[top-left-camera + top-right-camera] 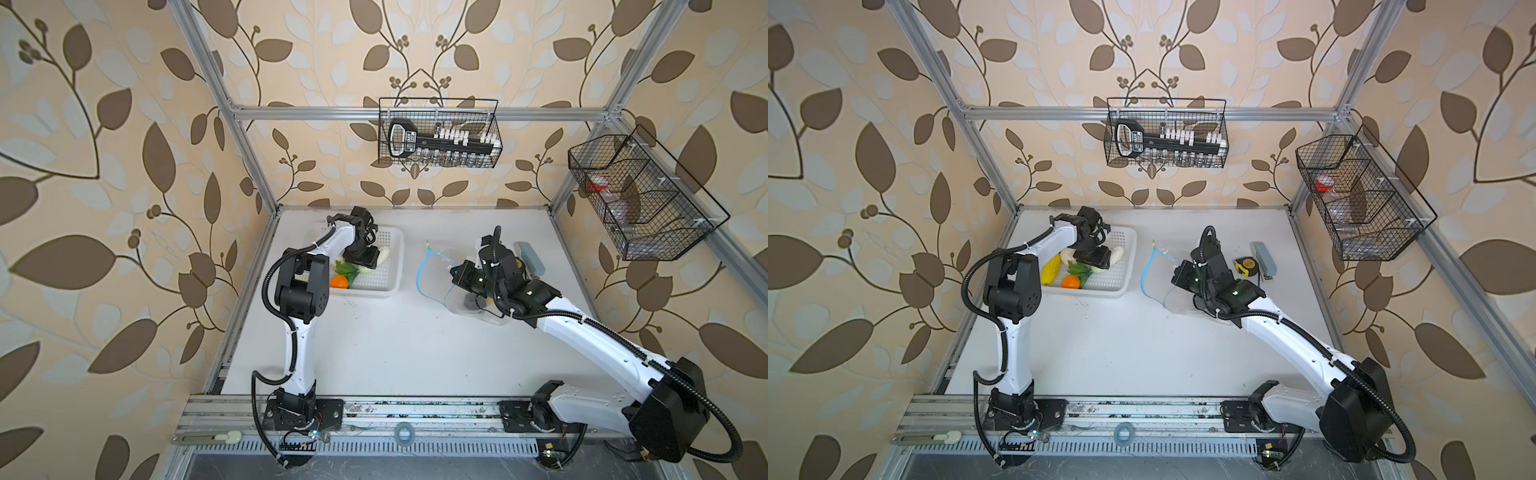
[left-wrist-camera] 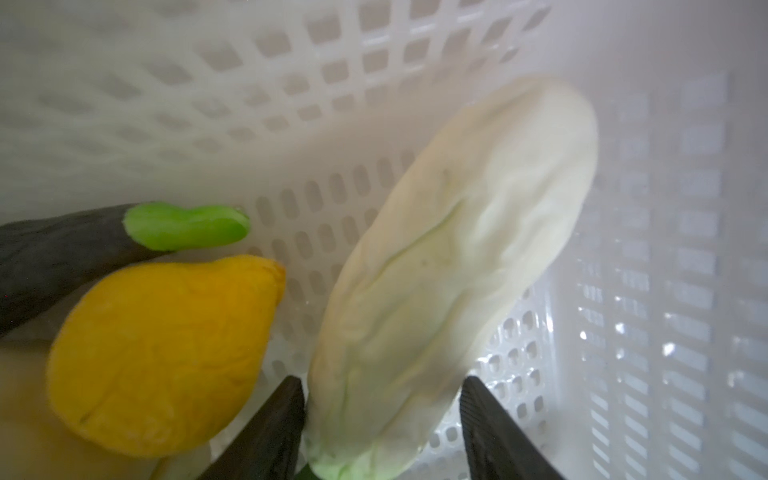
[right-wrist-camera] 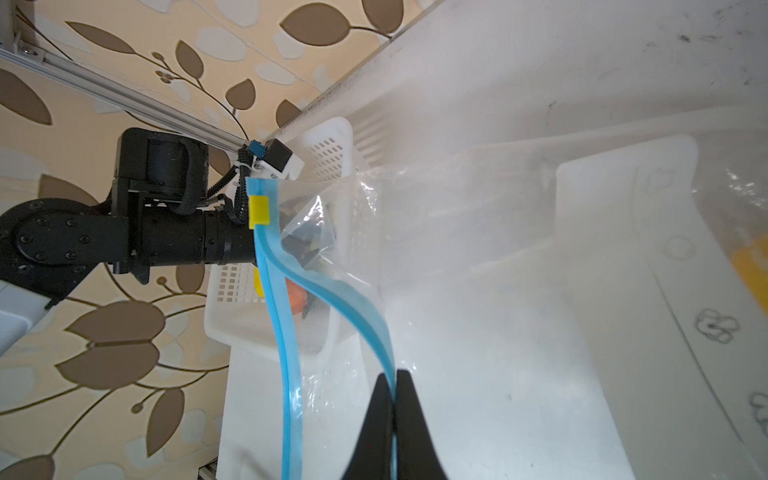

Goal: Place the food in the zip-top bag and seal the zipper
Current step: 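Lower the left gripper into the basket and grasp the white cabbage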

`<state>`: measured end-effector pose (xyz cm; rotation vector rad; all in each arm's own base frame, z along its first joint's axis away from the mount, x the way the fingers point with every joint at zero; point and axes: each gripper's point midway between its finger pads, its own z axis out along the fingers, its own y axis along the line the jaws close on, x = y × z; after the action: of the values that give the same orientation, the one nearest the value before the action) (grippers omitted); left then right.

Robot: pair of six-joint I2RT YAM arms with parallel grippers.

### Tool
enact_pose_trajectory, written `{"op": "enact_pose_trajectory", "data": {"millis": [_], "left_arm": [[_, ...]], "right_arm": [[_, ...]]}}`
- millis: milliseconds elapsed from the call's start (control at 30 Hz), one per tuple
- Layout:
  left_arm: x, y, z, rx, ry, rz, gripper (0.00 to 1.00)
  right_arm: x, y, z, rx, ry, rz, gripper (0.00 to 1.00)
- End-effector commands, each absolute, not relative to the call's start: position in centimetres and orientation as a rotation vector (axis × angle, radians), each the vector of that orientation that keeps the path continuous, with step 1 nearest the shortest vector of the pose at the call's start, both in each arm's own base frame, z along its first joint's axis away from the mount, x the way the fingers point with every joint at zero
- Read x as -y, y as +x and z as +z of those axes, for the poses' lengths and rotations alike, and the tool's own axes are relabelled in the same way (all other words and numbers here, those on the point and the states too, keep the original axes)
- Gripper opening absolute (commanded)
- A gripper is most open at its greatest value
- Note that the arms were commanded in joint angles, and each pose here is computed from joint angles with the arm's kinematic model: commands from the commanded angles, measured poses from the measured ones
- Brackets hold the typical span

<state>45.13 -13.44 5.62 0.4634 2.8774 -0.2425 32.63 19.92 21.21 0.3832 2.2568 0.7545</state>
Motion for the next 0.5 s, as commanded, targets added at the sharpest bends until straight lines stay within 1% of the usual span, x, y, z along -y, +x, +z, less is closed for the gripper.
{"op": "enact_pose_trajectory", "data": {"millis": [0, 233, 367, 467], "left_arm": [[14.8, 45.3, 6.8, -2.856, 0.466, -0.336, 0.64], [15.9, 44.7, 7.0, -2.843, 0.502, -0.361, 0.66], [16.1, 44.5, 6.6, -2.862, 0.471, -0.368, 0.66], [16.5, 44.1, 6.6, -2.867, 0.463, -0.383, 0.68]], "right_arm": [[-20.0, 32.7, 21.4, -2.258, 0.377, 0.759, 0.00], [-20.2, 32.6, 21.4, -2.258, 0.374, 0.762, 0.00], [-20.2, 32.5, 21.4, -2.259, 0.374, 0.761, 0.00], [-20.2, 32.5, 21.3, -2.259, 0.375, 0.759, 0.00]]}}
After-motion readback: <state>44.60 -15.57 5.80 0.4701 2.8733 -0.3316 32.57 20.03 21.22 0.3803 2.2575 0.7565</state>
